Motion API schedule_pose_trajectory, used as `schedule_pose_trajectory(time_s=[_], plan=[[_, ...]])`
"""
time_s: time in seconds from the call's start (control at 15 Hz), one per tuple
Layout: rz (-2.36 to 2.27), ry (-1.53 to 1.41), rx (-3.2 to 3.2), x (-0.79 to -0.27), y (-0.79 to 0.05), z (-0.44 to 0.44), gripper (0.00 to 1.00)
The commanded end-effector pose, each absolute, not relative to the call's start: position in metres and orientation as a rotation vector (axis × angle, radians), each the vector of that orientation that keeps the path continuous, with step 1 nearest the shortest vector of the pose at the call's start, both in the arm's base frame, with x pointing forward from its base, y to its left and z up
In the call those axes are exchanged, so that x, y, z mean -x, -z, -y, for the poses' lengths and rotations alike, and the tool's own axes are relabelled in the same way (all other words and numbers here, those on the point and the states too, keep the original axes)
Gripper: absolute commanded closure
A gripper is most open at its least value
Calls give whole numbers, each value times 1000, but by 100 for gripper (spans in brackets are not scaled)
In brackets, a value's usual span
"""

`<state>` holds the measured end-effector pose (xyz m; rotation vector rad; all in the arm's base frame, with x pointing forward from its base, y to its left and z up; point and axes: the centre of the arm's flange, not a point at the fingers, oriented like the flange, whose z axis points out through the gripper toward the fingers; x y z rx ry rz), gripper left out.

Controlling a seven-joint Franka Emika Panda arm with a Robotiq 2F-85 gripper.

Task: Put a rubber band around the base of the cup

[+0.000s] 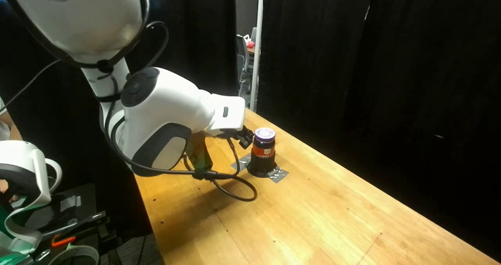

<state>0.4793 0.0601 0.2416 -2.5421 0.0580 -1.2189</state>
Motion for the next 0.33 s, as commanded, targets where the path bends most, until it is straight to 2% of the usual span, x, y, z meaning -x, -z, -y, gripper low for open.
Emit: schedule_pose_trajectory(time_s=[0.0,0.07,0.13,0.27], plan=[[-74,1203,2535,-477,-244,-59,64],[-78,1111,2587,-479,-243,-58,58],[-72,1176,2562,-478,-234,-59,74],[-80,1121,2591,-478,-229,-60,59]])
